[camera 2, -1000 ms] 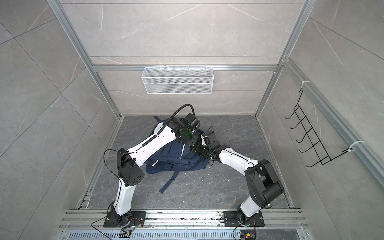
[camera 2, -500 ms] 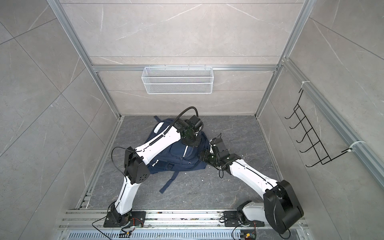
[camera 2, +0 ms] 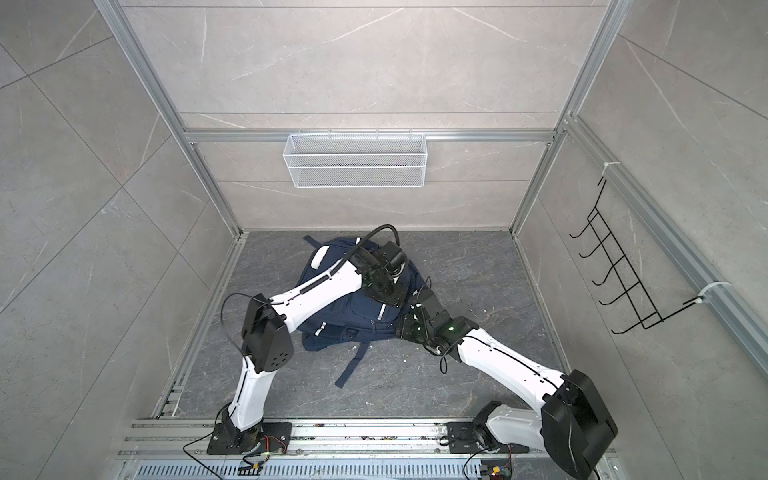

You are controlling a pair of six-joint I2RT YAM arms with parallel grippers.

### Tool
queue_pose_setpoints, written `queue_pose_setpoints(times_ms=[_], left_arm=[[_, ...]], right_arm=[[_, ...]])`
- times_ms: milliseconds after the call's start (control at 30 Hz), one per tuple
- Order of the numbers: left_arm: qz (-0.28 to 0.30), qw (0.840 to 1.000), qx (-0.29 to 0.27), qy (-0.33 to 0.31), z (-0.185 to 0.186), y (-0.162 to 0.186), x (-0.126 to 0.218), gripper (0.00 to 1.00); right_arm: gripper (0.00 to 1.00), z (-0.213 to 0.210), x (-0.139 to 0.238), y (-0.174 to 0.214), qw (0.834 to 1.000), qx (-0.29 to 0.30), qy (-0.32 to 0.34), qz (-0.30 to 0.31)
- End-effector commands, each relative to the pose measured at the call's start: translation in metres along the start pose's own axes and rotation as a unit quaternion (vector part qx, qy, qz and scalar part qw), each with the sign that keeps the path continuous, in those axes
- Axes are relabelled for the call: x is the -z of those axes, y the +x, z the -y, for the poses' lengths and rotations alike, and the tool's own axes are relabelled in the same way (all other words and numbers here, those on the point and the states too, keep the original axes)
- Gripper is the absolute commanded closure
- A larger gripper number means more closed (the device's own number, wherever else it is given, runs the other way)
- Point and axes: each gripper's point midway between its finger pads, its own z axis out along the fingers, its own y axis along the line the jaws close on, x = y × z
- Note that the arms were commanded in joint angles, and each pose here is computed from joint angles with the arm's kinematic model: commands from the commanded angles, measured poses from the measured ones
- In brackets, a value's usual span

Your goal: Pack the student bag

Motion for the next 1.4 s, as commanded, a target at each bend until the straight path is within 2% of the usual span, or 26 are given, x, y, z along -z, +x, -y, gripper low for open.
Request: queue_pose_setpoints(times_ms=[0,133,233,400,700,1000,1200,1300,1367], left_arm=[[0.076,0.996,0.031,0.021,-0.018,-0.019,0.050,0.42],[0.078,0.994,0.071,0.016,-0.051,-0.004,0.048,0.43],[0.069,0.992,0.097,0.035,-0.062,0.007,0.038,0.43],[0.055,0.990,0.117,0.059,-0.062,0.019,0.025,0.44],[0.041,0.986,0.144,0.075,-0.063,0.037,0.009,0.44],[0.031,0.985,0.158,0.070,-0.067,0.048,0.000,0.46],[0.026,0.983,0.167,0.067,-0.070,0.059,-0.001,0.46],[0.025,0.982,0.178,0.062,-0.073,0.067,-0.002,0.46],[0.026,0.981,0.184,0.064,-0.072,0.071,-0.003,0.46]], right_arm=[[0.41,-0.015,-0.011,-0.005,1.000,0.025,0.013,0.007],[0.47,-0.038,-0.030,-0.005,0.999,0.047,0.009,0.000],[0.53,-0.047,-0.047,-0.003,0.998,0.060,0.015,-0.013],[0.58,-0.056,-0.065,-0.001,0.997,0.075,0.020,-0.023],[0.59,-0.051,-0.083,-0.004,0.995,0.090,0.042,-0.018],[0.82,-0.055,-0.096,0.001,0.993,0.107,0.043,-0.032],[0.90,-0.047,-0.088,0.008,0.991,0.114,0.054,-0.033],[0.98,-0.046,-0.082,0.009,0.991,0.117,0.056,-0.034],[0.99,-0.050,-0.076,0.009,0.991,0.119,0.051,-0.032]])
